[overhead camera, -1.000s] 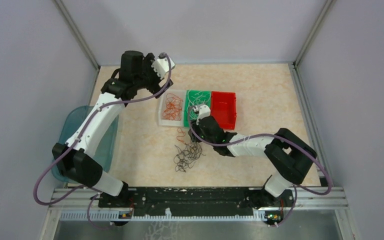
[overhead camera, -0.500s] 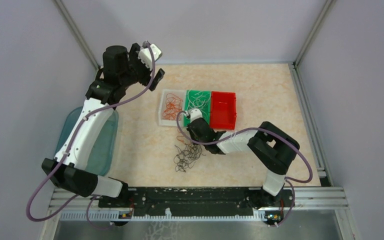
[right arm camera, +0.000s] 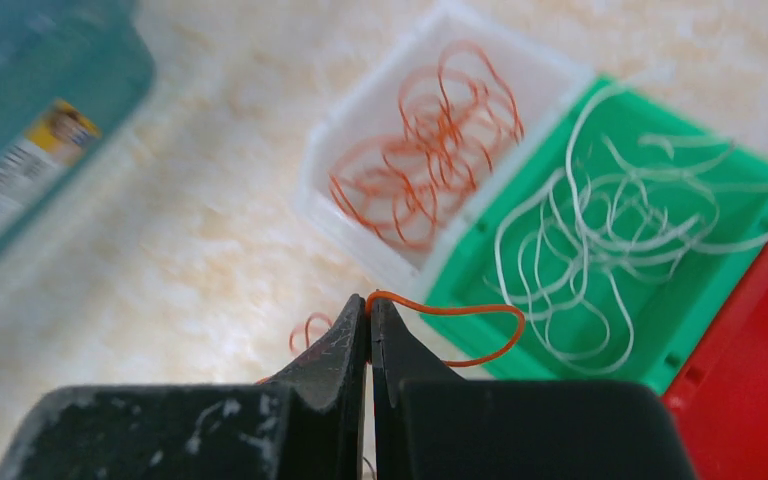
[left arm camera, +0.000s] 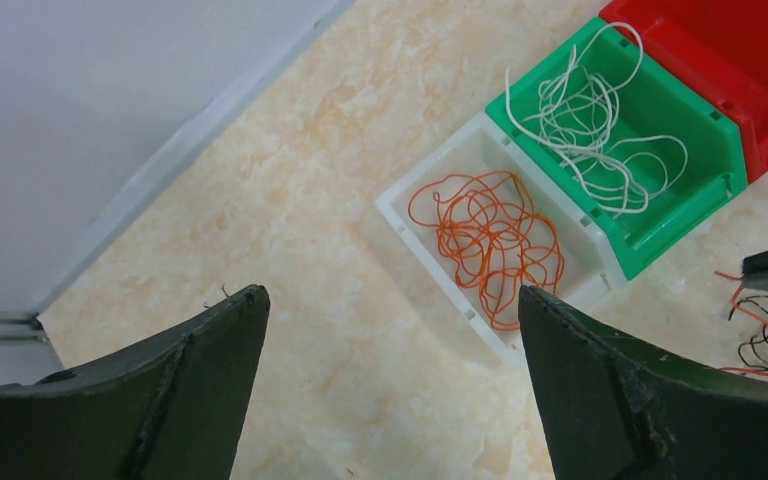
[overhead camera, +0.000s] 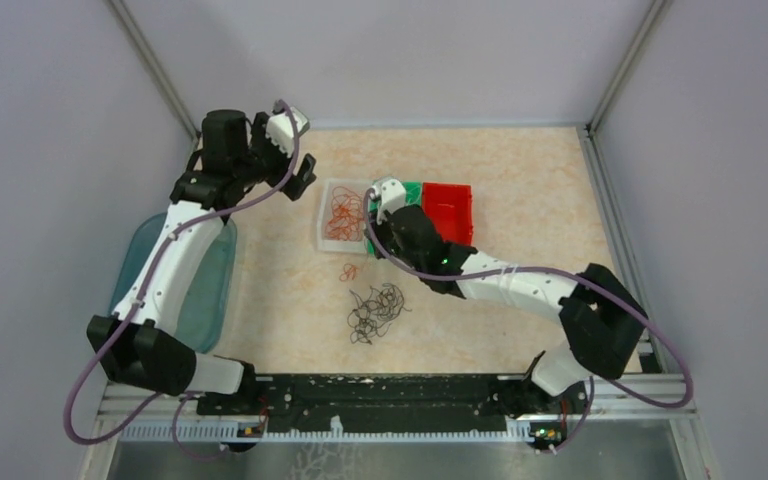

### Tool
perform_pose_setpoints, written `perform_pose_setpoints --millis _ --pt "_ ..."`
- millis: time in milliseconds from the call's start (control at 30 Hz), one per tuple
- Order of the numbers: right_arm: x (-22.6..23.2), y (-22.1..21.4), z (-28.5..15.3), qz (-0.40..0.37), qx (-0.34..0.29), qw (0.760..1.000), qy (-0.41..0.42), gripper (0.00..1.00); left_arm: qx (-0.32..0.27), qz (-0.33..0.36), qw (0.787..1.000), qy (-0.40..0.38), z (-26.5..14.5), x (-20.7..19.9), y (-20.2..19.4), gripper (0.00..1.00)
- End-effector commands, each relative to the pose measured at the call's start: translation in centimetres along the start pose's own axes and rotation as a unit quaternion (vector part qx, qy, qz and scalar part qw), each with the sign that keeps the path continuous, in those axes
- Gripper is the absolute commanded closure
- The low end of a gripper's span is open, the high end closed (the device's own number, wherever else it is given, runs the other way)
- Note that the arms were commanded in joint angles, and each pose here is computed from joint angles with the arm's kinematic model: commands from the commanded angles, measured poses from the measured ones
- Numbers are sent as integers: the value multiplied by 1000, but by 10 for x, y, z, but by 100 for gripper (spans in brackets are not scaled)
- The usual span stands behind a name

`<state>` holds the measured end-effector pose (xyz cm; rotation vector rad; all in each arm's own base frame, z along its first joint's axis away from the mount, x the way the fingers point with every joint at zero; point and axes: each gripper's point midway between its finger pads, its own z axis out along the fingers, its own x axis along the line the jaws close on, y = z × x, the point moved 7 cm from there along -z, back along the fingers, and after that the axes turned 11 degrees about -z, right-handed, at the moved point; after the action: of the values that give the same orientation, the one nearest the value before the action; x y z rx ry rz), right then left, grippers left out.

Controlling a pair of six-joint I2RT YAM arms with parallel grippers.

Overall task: Untangle the cables
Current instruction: Pick up the cable at the center of the board.

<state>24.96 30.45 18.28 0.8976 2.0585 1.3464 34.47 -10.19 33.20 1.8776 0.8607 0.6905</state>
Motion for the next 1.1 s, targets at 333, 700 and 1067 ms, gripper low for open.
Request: perform_pose_setpoints --millis 333,700,1067 --pt "11 172 -53 4 -236 968 87 100 -41 -55 994 -86 -33 -2 -19 1" --pt "-4 170 1 -88 -201 975 33 100 -42 -120 990 57 -28 47 -17 1" --pt "-31 150 74 -119 -195 974 -4 100 -46 -180 981 53 -32 67 -20 1"
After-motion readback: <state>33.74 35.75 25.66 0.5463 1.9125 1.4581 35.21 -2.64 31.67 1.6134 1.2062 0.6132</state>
